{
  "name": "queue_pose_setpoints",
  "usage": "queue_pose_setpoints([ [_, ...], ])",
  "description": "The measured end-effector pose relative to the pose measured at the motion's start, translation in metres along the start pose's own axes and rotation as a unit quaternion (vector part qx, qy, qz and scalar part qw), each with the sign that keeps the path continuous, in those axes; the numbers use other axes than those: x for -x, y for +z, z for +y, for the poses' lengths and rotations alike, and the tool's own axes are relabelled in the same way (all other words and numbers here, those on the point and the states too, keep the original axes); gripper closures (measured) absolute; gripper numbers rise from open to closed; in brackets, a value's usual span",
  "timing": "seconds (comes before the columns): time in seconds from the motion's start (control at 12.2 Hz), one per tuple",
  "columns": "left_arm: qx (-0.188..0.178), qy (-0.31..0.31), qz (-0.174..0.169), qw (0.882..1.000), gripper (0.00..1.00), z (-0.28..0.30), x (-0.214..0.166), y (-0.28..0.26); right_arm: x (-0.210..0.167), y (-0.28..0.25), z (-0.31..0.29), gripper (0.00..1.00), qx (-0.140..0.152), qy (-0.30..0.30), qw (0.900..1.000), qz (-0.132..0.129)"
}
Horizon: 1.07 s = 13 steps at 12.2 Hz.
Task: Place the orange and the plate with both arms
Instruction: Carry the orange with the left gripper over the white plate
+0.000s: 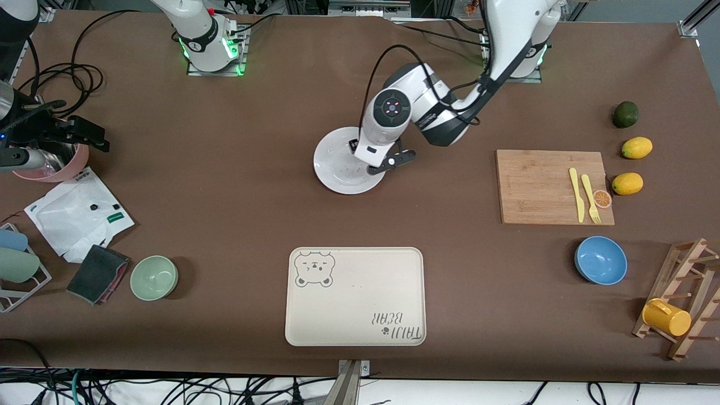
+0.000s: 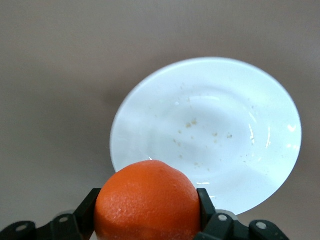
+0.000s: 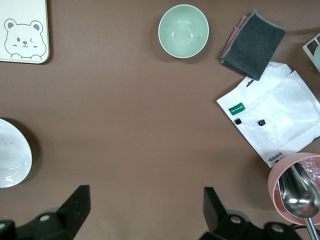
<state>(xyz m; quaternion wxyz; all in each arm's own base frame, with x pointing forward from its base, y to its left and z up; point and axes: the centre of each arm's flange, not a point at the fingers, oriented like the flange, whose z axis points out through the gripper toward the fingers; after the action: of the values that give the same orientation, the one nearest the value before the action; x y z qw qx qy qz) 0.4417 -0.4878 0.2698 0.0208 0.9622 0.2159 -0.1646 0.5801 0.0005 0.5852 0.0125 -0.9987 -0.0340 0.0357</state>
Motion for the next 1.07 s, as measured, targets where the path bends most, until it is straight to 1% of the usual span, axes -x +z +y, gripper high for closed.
queue_pose_setpoints([
  [0.25, 0.022, -0.034, 0.011, 0.999, 0.19, 0.020, 0.010, 0.047, -0.001, 0.002, 0.000, 0.00, 0.000, 0.000, 1.000, -0.001],
  [0.41, 0.027, -0.043, 0.015, 0.999, 0.19, 0.027, 0.019, 0.066, -0.003, 0.007, 0.000, 0.00, 0.000, 0.000, 1.000, -0.006],
  [0.66, 0.042, -0.048, 0.023, 0.998, 0.19, 0.033, 0.020, 0.082, -0.005, 0.011, 0.000, 0.00, 0.000, -0.001, 1.000, -0.010],
  [0.9, 0.045, -0.049, 0.039, 0.997, 0.19, 0.035, 0.014, 0.090, -0.006, 0.011, -0.005, 0.00, -0.001, -0.007, 1.000, -0.010],
  [0.99, 0.047, -0.049, 0.042, 0.997, 0.12, 0.037, 0.013, 0.089, -0.006, 0.012, -0.008, 0.00, -0.001, -0.010, 1.000, -0.010],
  [1.07, 0.051, -0.050, 0.044, 0.997, 0.03, 0.039, 0.011, 0.086, -0.006, 0.012, -0.010, 0.00, -0.001, -0.012, 1.000, -0.011],
])
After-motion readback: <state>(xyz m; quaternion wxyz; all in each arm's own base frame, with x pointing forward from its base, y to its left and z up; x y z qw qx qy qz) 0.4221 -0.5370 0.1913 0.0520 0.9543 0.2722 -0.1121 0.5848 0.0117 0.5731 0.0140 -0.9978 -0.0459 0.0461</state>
